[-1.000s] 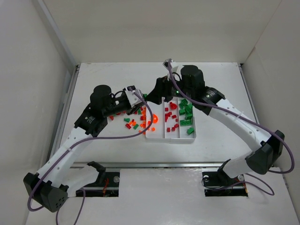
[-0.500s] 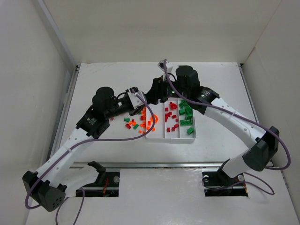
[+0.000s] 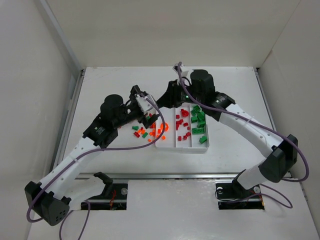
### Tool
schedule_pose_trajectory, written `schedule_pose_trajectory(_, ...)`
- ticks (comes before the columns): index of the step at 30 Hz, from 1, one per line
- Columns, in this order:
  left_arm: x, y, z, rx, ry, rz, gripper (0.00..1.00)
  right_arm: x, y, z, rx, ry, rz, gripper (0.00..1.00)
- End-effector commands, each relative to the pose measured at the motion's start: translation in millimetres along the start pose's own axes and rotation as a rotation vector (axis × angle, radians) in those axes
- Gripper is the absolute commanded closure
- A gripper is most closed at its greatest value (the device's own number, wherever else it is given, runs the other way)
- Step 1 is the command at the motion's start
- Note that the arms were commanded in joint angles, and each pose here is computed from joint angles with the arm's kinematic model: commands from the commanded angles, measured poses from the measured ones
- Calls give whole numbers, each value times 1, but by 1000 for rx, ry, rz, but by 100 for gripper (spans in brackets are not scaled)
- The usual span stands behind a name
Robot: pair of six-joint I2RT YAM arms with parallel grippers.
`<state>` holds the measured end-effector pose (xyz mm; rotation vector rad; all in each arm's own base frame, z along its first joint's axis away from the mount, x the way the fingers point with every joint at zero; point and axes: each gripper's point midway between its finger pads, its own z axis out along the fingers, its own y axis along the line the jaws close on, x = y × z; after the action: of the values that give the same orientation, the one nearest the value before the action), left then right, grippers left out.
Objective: Sort the legos into containers by color
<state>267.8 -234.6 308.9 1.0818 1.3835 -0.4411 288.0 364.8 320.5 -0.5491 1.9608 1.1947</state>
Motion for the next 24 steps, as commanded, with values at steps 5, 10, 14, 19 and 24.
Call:
schedule_pose_trajectory(5,64,22,-12,-267,182,-160,0,-6,-139,-65,556,-121,-12,100)
schedule_pose_trajectory(10,108,39,-28,-465,314,-222,0,39,-215,-105,895,17,-8,100)
schedule_pose_trajectory(14,138,39,-36,-530,397,-228,0,69,-239,-114,964,107,16,100)
schedule_pose_trajectory(19,169,25,-40,-503,462,-196,0,101,-250,-106,955,203,45,80)
schedule_pose_trajectory(24,194,16,-38,-446,528,-144,0,113,-257,-102,960,265,52,30)
